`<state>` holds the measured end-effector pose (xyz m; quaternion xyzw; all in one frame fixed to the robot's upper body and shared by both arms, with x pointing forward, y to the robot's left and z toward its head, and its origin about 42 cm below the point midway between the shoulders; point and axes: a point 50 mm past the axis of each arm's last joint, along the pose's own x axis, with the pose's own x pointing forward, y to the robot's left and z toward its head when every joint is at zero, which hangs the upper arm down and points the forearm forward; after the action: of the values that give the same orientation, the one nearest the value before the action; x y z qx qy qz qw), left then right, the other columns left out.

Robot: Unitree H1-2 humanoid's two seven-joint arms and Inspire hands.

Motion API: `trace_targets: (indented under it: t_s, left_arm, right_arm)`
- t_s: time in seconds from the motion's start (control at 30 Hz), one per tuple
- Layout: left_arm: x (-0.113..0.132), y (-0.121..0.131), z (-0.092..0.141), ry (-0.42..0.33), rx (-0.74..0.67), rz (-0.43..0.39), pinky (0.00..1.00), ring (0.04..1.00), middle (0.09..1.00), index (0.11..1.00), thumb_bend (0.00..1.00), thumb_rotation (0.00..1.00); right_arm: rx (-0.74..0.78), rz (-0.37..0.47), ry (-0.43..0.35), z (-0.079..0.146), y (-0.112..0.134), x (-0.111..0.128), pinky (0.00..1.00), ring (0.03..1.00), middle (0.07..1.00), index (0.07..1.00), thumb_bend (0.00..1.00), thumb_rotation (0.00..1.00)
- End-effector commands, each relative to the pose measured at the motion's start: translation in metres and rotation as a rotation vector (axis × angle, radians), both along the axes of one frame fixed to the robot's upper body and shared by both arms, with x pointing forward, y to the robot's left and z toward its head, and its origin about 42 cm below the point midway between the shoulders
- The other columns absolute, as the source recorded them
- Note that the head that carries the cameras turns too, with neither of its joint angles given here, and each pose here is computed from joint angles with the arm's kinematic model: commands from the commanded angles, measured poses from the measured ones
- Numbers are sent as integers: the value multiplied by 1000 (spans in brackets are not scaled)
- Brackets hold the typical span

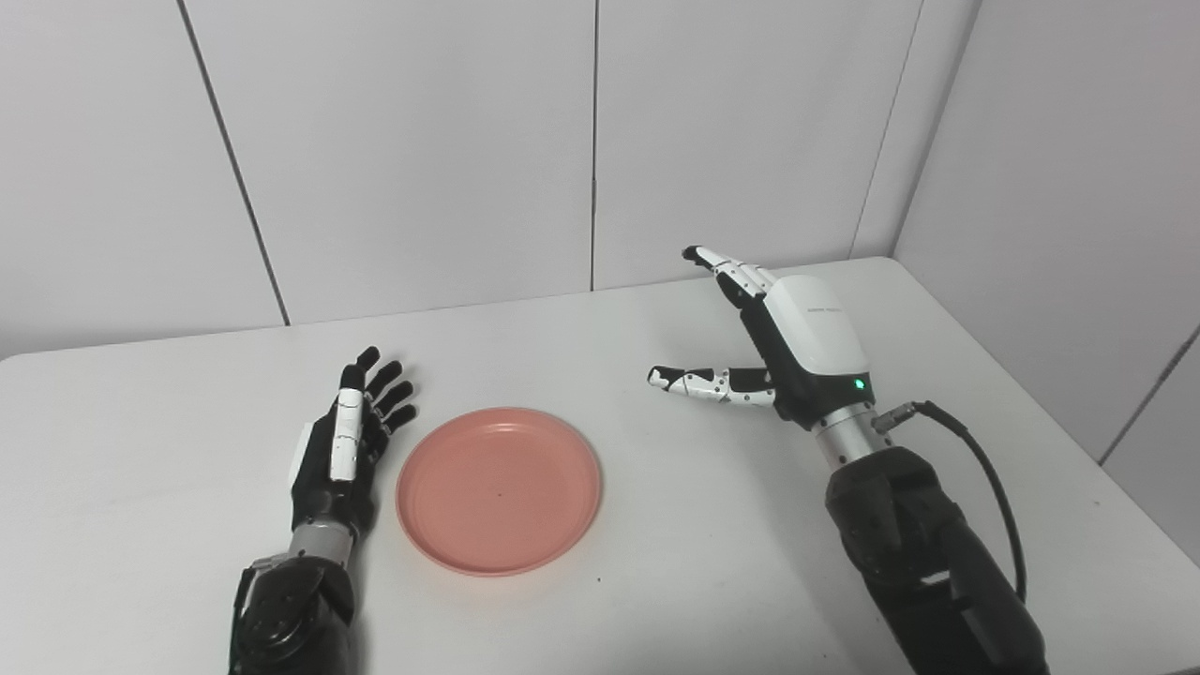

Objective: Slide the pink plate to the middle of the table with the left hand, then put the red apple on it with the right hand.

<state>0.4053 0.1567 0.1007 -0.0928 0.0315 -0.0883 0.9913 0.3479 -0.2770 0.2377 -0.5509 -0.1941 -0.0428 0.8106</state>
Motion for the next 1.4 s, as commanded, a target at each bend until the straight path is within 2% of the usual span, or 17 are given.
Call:
trace_targets:
  t_s: [0.0, 0.17, 0.33, 0.5, 0.7, 1.03, 1.37]
  left_arm:
    - [-8, 0, -22, 92, 3, -7, 848, 864, 899, 910, 864, 892]
    - [-8, 0, -24, 94, -4, -8, 853, 866, 901, 910, 870, 884]
    - [-8, 0, -25, 92, 0, -10, 845, 866, 900, 911, 860, 895]
    - [-8, 1, -27, 90, 14, -12, 835, 858, 892, 910, 862, 906]
    - [-8, 2, -27, 93, 3, -11, 848, 863, 896, 911, 855, 900]
    - [-6, 3, -31, 96, 19, -13, 847, 859, 893, 910, 857, 903]
    - [-5, 3, -32, 103, 12, -14, 850, 860, 897, 911, 863, 896]
  right_arm:
    - [-49, 25, -102, 27, -3, 11, 696, 803, 820, 803, 757, 709]
    - [-121, -43, -122, 34, -21, 23, 686, 786, 788, 764, 765, 722]
    - [-167, -77, -128, 39, -38, 30, 708, 771, 779, 781, 769, 734]
    - [-211, -108, -114, 40, -53, 35, 761, 767, 763, 775, 755, 724]
    - [-216, -144, -93, 38, -66, 39, 743, 766, 767, 773, 753, 687]
    - [-202, -214, -45, 22, -91, 40, 699, 756, 760, 767, 745, 661]
    - [-170, -248, 25, 2, -104, 46, 708, 774, 778, 776, 720, 649]
